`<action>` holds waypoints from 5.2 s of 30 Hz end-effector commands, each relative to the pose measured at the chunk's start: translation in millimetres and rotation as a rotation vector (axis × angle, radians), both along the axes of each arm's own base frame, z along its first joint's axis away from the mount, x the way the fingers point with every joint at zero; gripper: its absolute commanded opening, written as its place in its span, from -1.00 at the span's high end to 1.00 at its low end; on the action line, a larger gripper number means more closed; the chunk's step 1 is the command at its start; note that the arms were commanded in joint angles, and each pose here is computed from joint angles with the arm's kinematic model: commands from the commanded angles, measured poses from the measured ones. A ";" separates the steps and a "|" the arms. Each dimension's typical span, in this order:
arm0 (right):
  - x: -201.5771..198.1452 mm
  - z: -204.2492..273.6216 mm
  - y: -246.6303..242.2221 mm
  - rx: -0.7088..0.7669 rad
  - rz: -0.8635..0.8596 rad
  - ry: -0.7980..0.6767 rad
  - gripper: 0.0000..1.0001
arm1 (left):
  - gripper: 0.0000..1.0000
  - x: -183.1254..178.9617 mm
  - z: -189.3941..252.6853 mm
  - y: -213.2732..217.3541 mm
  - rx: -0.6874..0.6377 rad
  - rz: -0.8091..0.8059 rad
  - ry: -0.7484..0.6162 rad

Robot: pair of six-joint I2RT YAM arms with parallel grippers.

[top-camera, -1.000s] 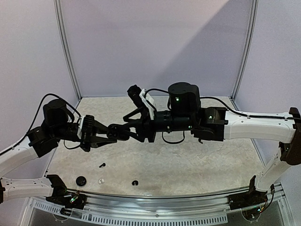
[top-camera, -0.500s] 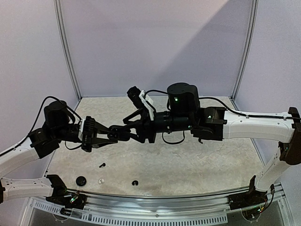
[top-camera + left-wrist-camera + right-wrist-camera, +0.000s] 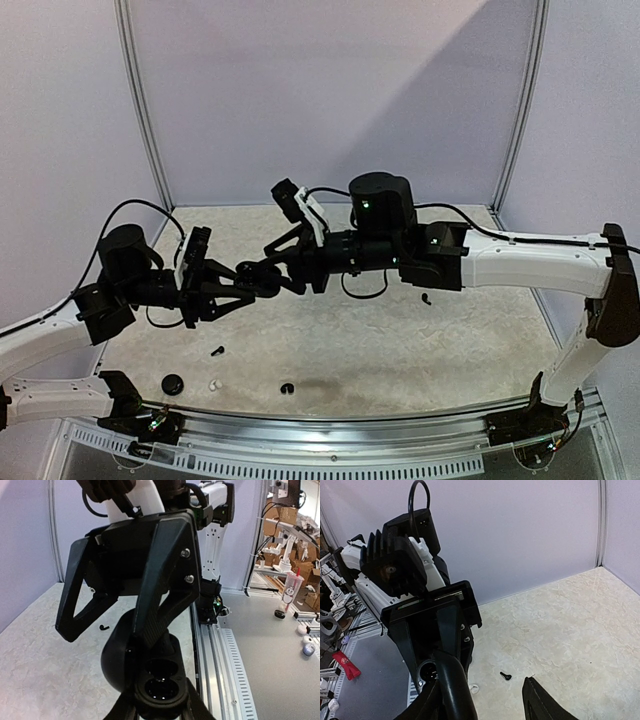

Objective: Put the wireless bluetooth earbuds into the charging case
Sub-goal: Open the charging case, then pick up the left earbud from the corner of the board, then insert the left earbud into the left side groove of the charging case.

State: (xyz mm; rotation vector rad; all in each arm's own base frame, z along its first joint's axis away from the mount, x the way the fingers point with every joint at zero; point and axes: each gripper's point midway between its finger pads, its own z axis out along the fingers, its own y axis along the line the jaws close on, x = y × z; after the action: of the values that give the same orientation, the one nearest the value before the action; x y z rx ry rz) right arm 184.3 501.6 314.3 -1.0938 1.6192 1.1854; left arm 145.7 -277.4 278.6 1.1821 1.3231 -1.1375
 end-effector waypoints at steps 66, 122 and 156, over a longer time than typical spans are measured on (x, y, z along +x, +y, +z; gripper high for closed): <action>-53.1 -303.6 -0.9 -0.811 -0.048 0.385 0.47 | 1.00 62.1 -20.7 83.5 -0.131 0.493 0.206; -82.0 -282.0 -26.7 -0.791 0.034 0.474 0.94 | 1.00 61.7 -27.5 82.5 -0.107 0.486 0.205; -76.8 45.3 42.4 -0.297 0.016 -0.476 1.00 | 1.00 -14.2 -2.1 26.5 -0.047 0.007 0.007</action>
State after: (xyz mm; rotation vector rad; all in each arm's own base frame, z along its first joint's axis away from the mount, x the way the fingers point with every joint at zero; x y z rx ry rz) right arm 101.7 539.3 385.6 -1.3629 1.4368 0.7559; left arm 140.4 -245.9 259.1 1.1167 1.3564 -1.1266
